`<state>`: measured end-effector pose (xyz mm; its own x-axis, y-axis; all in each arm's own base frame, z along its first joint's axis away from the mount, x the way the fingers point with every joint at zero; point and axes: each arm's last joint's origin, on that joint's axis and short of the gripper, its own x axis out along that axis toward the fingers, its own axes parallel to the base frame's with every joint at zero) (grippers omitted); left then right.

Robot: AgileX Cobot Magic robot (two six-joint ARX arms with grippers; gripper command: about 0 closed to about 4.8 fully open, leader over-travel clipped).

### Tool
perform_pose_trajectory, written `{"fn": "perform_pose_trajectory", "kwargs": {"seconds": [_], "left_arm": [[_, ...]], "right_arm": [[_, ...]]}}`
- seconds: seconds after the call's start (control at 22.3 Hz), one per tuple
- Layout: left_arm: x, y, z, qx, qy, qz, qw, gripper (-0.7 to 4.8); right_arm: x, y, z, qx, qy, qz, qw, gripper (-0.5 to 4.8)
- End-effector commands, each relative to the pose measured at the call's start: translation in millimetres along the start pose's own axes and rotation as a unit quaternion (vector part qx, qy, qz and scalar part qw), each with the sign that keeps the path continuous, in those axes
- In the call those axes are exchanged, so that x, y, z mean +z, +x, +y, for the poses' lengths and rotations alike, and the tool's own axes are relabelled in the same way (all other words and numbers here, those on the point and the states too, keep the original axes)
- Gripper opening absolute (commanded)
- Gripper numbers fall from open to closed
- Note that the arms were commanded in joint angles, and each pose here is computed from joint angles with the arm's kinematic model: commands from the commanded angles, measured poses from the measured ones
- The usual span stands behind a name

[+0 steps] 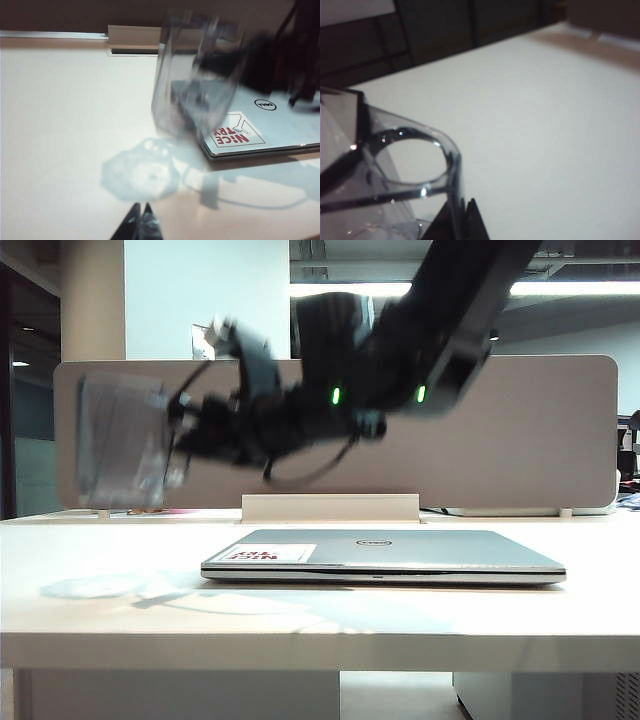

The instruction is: Pick up the water cup and place it on the right side of the laptop.

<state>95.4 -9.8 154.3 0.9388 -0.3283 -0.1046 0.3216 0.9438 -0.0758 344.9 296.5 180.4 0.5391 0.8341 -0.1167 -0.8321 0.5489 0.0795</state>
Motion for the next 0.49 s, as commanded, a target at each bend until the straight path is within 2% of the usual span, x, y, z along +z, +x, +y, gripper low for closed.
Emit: {"fn": "perform_pose_trajectory", "kwargs": {"seconds": [0.04,0.31,0.49], "left_arm": [[2.1,-0.2,-0.4,-0.003,0.001,-0.006,1.000,-0.04],[2.0,-0.2,-0.4,-0.003,0.001,-0.005,1.000,-0.04],[1.9,-0.2,-0.4,-0.003,0.001,-0.005,1.000,-0.04]], "right_arm": [[23.0,-12.7,-9.1,-0.046,0.002,0.003,0.999,-0.02],[70.8,-65.0,-51.5,-0.122,0.020,0.026,0.992,-0.02],[83.9,-106.3,-72.0,-0.167,0.022,0.009,0.986,-0.02]]}}
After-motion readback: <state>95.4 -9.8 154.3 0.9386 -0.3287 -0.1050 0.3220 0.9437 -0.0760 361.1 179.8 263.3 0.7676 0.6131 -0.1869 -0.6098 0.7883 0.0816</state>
